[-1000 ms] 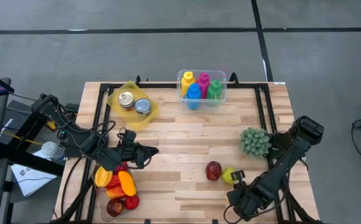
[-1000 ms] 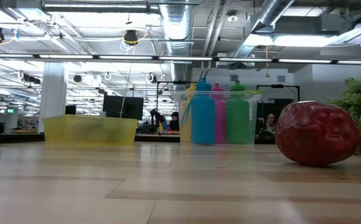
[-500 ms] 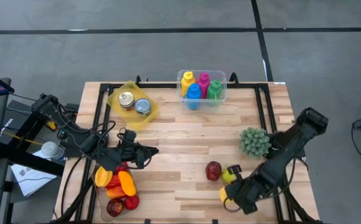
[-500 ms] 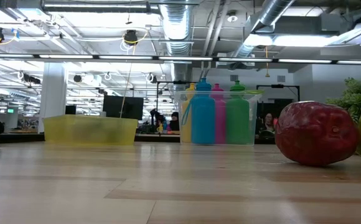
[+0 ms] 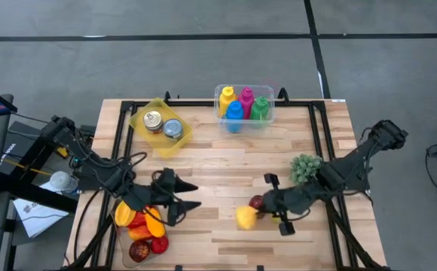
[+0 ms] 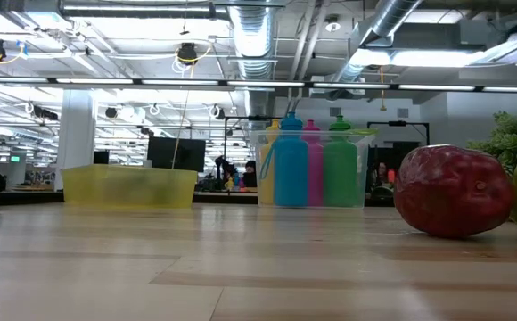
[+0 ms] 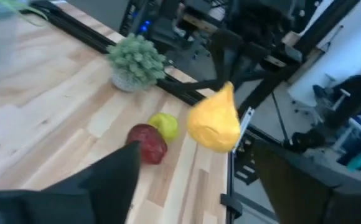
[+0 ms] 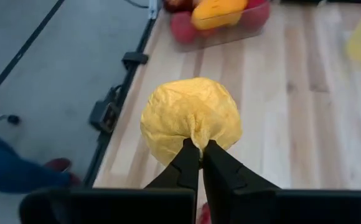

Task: Pick & Place Food Item
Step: Put the yellow garlic into the transparent bin, then put the red apple into the transparent bin

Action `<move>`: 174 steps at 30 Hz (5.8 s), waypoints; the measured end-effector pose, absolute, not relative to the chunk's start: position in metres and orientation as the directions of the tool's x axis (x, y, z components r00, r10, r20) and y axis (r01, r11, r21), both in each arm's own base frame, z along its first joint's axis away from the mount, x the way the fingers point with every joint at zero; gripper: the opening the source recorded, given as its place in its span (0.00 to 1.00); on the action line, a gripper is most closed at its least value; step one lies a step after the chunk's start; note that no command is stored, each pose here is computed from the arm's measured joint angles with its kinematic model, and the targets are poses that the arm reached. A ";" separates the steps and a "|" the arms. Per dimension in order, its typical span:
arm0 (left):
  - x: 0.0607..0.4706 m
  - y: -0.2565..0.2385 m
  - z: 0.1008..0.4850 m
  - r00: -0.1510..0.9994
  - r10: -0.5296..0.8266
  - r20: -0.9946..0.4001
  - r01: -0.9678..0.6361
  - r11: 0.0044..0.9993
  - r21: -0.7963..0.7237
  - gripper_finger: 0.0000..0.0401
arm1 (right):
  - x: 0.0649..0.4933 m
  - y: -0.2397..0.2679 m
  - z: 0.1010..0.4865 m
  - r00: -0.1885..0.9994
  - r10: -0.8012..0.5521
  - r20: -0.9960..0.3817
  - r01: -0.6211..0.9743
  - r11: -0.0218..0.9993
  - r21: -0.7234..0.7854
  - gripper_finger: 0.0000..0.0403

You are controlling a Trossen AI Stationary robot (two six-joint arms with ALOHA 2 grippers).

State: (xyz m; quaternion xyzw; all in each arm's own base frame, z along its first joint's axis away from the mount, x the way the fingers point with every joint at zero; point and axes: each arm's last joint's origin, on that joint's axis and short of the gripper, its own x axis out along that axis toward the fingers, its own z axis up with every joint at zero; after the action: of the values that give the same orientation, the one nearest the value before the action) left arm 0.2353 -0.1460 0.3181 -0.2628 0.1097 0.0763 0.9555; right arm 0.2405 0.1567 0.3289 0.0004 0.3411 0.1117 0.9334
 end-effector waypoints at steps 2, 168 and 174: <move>0.242 -0.147 0.314 0.965 0.088 -0.248 -0.204 0.847 -0.491 0.80 | 0.247 0.150 0.329 0.755 0.190 -0.627 -0.191 0.979 0.067 0.01; 0.143 -0.109 0.272 0.091 -0.103 -0.990 -0.552 0.823 -0.136 0.84 | 0.260 0.104 0.365 0.764 0.073 -0.642 -0.090 0.996 0.006 0.72; 0.143 -0.109 0.272 0.073 -0.120 -0.990 -0.587 0.797 -0.140 0.87 | 0.260 0.104 0.365 0.763 0.076 -0.642 -0.093 0.996 0.008 0.72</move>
State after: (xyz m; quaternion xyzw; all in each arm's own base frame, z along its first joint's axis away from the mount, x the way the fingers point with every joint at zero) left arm 0.1427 -0.1093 0.2720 -0.2683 0.6589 0.1711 0.6816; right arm 0.2601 0.1044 0.3655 -0.0121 0.3415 0.0450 0.9387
